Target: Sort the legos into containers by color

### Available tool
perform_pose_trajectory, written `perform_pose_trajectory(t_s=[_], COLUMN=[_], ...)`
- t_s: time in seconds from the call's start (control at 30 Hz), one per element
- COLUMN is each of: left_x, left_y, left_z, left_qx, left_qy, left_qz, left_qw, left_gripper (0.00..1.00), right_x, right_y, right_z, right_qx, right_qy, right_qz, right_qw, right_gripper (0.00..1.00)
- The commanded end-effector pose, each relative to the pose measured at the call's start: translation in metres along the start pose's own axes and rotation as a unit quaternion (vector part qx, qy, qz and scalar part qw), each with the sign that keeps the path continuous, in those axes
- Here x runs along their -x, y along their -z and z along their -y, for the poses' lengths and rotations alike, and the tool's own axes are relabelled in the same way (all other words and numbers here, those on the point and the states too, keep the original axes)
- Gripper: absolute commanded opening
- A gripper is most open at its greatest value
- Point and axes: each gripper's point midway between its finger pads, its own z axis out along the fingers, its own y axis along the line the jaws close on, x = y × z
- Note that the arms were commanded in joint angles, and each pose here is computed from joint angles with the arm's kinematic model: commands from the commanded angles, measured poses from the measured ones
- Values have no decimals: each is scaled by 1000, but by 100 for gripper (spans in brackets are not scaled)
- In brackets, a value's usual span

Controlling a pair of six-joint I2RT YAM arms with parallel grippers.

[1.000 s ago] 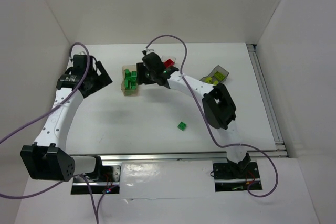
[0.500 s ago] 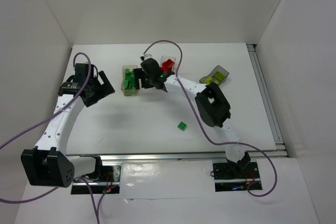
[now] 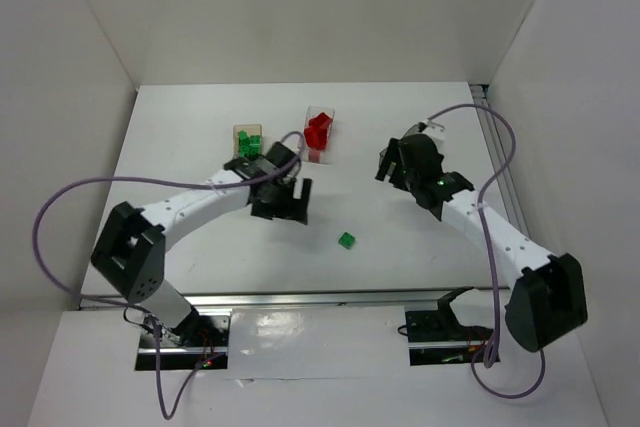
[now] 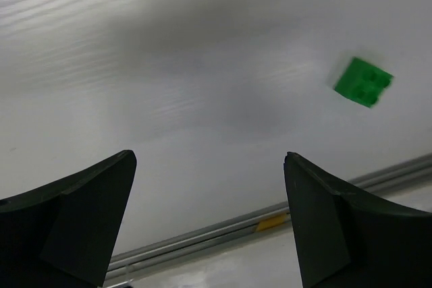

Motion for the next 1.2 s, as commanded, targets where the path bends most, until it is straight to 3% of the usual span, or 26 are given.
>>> perform_pose_trajectory(t_s=[0.0, 0.17, 0.27, 0.53, 0.67, 0.77, 0.8, 0.9, 1.03, 1.17], left_x=[-9, -23, -33, -60, -57, -53, -48, -30, 0, 45], left_y=[-6, -33, -55, -101, -109, -107, -100, -82, -55, -29], left_z=[80, 144, 162, 170, 163, 161, 156, 149, 123, 77], left_qx=[-59, -64, -60, -27, 0, 11, 26, 45, 77, 102], left_qy=[-84, -166, -201, -240, -236, -233, -229, -219, -192, -123], left_qz=[0, -9, -23, -61, -54, -48, -39, -13, 1, 19], left_qw=[995, 984, 978, 969, 970, 971, 972, 975, 978, 987], left_gripper=[100, 100, 100, 97, 87, 65, 48, 33, 25, 25], right_x=[-24, -23, -24, -18, -17, -11, -11, -9, -7, -7], right_y=[16, 36, 41, 39, 36, 34, 34, 34, 32, 32], right_z=[60, 92, 105, 118, 116, 117, 117, 116, 111, 109], right_qx=[-94, -118, -125, -126, -117, -120, -119, -117, -106, -102], right_qy=[-37, -74, -78, -75, -71, -74, -69, -70, -72, -72], right_qz=[-37, -38, -43, -40, -42, -40, -40, -36, -37, -40], right_qw=[994, 989, 988, 988, 990, 989, 990, 990, 991, 991], right_gripper=[87, 90, 90, 91, 90, 88, 88, 86, 85, 85])
